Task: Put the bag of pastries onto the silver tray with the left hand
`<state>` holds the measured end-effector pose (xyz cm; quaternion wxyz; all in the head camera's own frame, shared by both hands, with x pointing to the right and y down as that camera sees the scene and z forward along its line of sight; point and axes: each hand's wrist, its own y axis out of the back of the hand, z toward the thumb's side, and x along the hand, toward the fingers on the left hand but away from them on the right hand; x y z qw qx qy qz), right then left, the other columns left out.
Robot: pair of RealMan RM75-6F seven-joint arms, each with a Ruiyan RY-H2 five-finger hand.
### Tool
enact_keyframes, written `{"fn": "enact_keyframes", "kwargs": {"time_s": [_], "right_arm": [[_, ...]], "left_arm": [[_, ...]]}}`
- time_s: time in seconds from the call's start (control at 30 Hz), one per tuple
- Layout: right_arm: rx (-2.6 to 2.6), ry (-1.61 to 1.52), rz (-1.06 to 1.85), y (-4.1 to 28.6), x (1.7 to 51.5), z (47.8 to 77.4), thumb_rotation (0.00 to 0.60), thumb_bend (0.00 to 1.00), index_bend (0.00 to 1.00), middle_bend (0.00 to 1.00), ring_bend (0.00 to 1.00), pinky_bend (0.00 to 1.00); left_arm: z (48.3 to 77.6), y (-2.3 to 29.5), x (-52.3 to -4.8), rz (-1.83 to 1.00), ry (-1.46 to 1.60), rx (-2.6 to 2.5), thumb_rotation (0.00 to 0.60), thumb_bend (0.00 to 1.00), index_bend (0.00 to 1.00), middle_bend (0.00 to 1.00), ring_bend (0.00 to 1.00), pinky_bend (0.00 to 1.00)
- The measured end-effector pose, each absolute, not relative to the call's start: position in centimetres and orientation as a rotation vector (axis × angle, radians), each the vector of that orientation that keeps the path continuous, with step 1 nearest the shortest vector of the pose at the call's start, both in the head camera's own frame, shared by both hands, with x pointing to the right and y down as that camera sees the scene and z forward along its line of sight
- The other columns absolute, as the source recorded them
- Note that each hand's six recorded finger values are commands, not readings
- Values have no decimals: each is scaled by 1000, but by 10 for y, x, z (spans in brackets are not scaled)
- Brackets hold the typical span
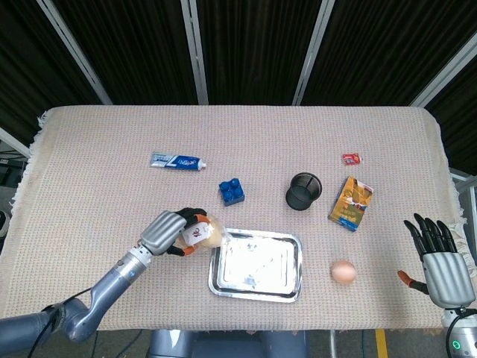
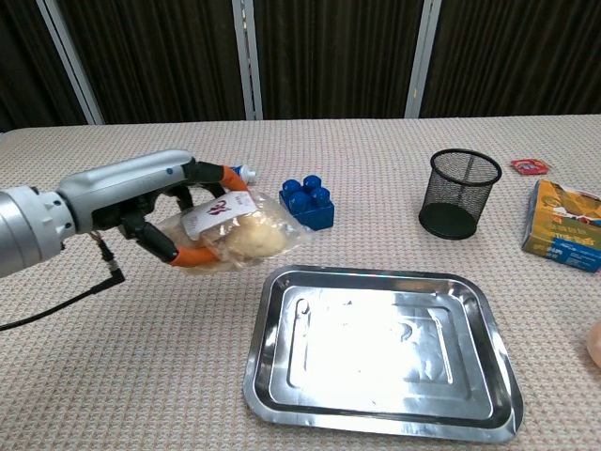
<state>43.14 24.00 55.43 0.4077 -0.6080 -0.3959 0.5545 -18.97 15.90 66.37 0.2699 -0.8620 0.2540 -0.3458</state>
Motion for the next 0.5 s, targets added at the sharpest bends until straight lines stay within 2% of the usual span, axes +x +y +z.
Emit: {"fn": "enact_keyframes", "kwargs": {"time_s": [0.23,0.27,0.3,0.33,0.37,0.4,0.47,0.5], "right_arm": [[-1526,-995,1395,239,431,551,600,0,69,0,0,20],[-1526,-994,1395,239,431,551,600,0,69,0,0,20],[-1526,-994,1396,240,431,551,600,0,69,0,0,20],[-1526,-993,1397,240,431,551,600,0,69,0,0,20],[-1526,-993,1397,240,431,551,600,0,69,0,0,20],[-1525,-993,1397,240,431,551,600,0,69,0,0,20],[-1522,-995,1396,240,431,550,600,0,69,0,0,20],[-1518,-996,1396,240,432,549,600,0,69,0,0,20]], "left_arm": [[661,166,-131,-803,618,-2385,600,397,482,201,207,489],[661,168,-124,-788,609,-2390,600,341,463,198,206,488],[661,170,-114,-769,601,-2396,600,232,426,177,196,475],[660,171,-107,-755,597,-2401,600,151,365,139,166,436],[660,173,-100,-742,593,-2407,599,49,231,80,104,312],[660,175,-91,-725,586,-2412,590,3,105,26,43,169],[660,178,-80,-711,566,-2411,550,0,0,0,0,10],[662,181,-75,-713,540,-2405,527,0,0,0,0,0]]}}
